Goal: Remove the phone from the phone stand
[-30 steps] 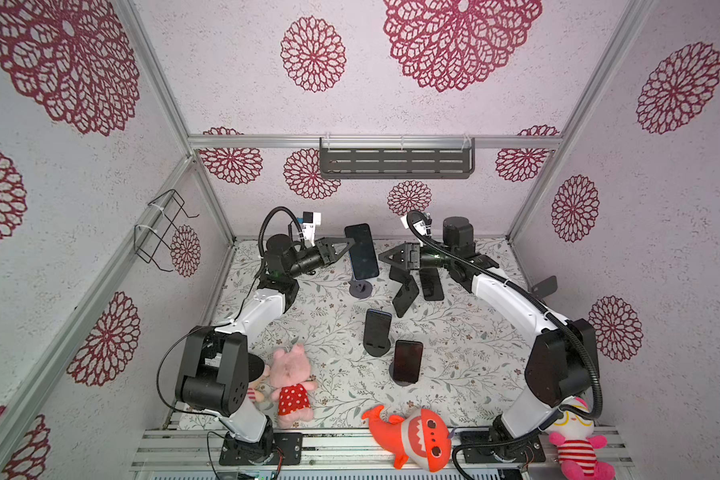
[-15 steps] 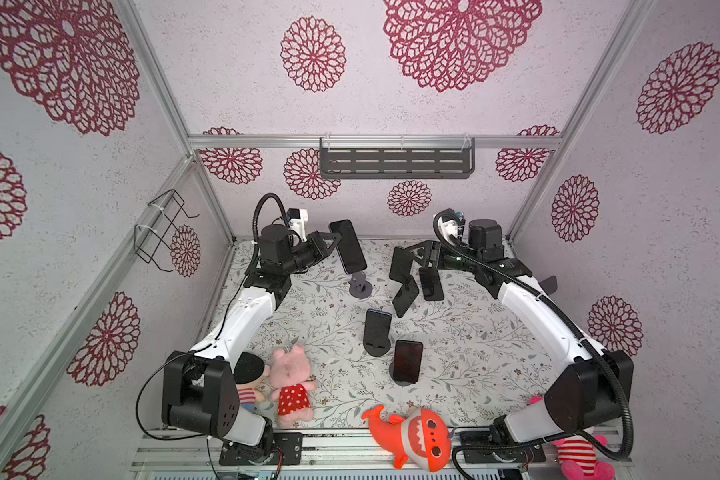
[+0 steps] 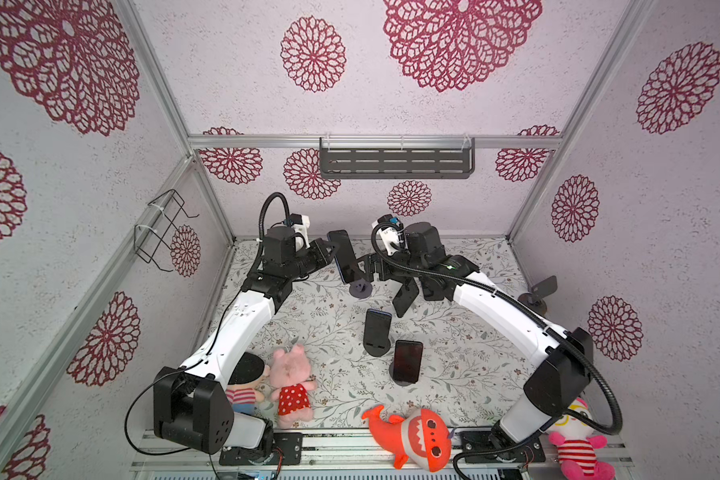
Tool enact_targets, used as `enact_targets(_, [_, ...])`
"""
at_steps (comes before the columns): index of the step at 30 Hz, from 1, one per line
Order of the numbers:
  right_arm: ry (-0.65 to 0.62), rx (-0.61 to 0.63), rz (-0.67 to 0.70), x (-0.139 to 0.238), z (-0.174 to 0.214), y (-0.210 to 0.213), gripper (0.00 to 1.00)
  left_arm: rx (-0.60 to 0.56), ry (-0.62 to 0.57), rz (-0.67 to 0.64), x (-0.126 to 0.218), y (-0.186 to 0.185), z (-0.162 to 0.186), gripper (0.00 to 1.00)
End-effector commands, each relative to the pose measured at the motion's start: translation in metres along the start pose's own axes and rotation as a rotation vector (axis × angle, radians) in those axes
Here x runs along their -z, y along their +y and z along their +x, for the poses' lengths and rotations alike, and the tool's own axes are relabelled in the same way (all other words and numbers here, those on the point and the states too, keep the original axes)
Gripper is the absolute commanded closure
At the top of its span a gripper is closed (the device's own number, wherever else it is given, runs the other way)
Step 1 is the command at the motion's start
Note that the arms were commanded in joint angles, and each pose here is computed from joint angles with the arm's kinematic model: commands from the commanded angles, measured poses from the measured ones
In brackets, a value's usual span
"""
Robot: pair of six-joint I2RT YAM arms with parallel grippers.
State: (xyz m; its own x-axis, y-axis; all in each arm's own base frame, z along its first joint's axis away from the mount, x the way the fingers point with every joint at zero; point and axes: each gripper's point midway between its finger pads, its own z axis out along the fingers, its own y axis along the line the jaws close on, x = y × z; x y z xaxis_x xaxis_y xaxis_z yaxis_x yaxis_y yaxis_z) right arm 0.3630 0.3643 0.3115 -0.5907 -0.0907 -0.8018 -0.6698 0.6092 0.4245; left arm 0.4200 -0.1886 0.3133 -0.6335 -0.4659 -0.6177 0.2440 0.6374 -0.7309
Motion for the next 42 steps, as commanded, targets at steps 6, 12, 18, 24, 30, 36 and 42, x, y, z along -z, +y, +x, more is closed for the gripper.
enact_targets(6, [0.037,0.054,0.006,-0.032,-0.002,0.014,0.01,-0.098,-0.037,0.062,0.014,-0.028,-0.006,1.00])
enact_targets(12, [0.062,0.039,-0.002,-0.047,0.006,0.015,0.06,-0.117,-0.026,0.053,0.012,-0.027,-0.003,1.00])
enact_targets(18, [0.067,0.027,0.026,-0.048,0.008,0.011,0.14,-0.142,-0.027,0.044,0.012,-0.027,-0.003,1.00])
enact_targets(24, [0.057,0.024,0.028,-0.047,0.006,0.013,0.22,-0.168,-0.019,0.031,0.010,-0.025,-0.001,1.00])
enact_targets(30, [0.035,0.013,0.018,-0.048,0.001,0.015,0.43,-0.176,-0.021,0.028,0.009,-0.025,-0.001,1.00])
enact_targets(36, [0.023,0.018,0.004,-0.047,-0.004,0.019,0.50,-0.168,-0.017,0.036,0.008,-0.027,-0.002,0.67])
enact_targets(42, [-0.008,0.031,0.011,-0.037,-0.016,0.022,0.64,-0.162,-0.040,0.066,0.017,-0.031,-0.012,0.38])
